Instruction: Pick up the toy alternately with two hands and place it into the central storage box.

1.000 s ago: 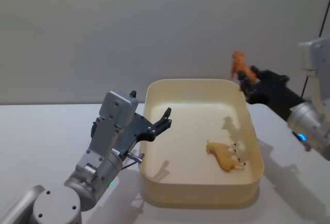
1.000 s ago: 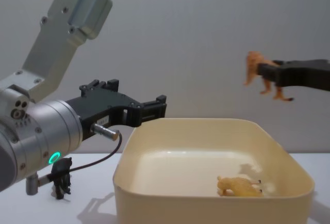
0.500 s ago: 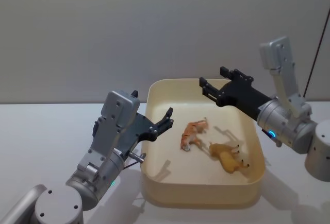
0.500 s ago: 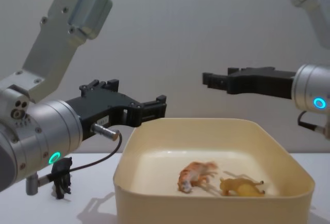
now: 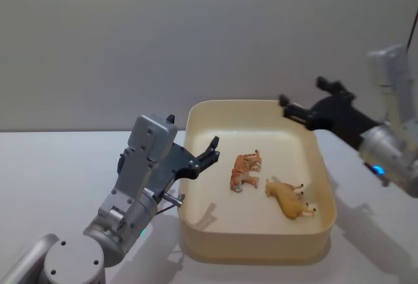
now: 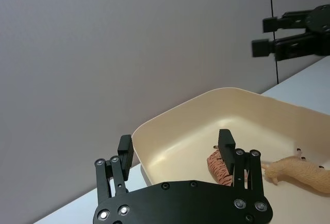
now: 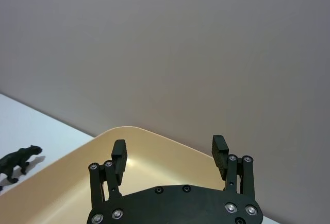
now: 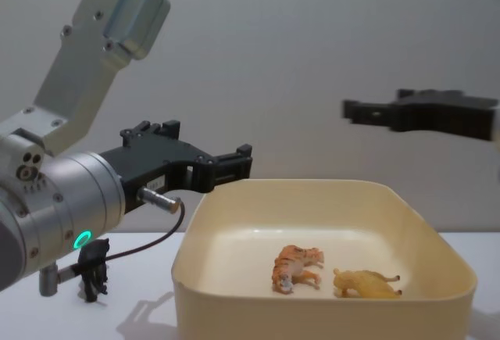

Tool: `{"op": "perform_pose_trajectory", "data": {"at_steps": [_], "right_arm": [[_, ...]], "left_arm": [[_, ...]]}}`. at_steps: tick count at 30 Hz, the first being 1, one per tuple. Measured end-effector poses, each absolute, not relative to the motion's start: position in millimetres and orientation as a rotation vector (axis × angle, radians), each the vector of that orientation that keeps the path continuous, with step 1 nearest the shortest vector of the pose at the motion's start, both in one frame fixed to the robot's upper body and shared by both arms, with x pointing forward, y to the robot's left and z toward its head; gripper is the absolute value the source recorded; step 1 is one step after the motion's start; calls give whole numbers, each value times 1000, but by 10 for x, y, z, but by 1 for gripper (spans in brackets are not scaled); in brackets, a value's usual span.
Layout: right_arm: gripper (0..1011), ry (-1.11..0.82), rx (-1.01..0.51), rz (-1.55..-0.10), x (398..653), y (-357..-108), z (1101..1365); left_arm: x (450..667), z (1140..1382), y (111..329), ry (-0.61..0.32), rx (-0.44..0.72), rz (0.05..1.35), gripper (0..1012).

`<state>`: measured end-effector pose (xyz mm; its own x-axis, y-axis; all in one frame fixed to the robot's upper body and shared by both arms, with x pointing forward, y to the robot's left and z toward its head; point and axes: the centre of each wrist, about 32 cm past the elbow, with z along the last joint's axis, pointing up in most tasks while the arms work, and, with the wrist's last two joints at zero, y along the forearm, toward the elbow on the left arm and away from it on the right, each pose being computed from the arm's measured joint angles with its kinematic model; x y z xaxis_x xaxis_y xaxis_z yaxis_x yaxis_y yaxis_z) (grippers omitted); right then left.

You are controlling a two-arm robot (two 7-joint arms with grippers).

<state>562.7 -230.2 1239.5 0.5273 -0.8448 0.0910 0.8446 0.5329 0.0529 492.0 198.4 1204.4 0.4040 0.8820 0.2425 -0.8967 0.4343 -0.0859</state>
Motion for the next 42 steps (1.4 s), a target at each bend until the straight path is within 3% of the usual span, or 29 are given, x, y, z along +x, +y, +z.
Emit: {"op": "perform_pose_trajectory", "data": {"at_steps": [8, 16, 30, 42], "right_arm": [[1001, -115, 14, -1077, 5436, -2638, 12440], [1001, -120, 17, -1110, 5320, -2802, 12479], [1001, -126, 18, -1130, 5241, -2908, 12512], [1001, -128, 18, -1137, 5214, -2941, 12524]], "left_arm": [[4920, 12044, 1984, -268, 61, 1124, 1001], [4923, 12048, 1984, -263, 66, 1125, 1001], [4930, 12136, 1949, -187, 104, 1213, 1001], [4984, 12229, 1959, -68, 186, 1361, 1001]]}}
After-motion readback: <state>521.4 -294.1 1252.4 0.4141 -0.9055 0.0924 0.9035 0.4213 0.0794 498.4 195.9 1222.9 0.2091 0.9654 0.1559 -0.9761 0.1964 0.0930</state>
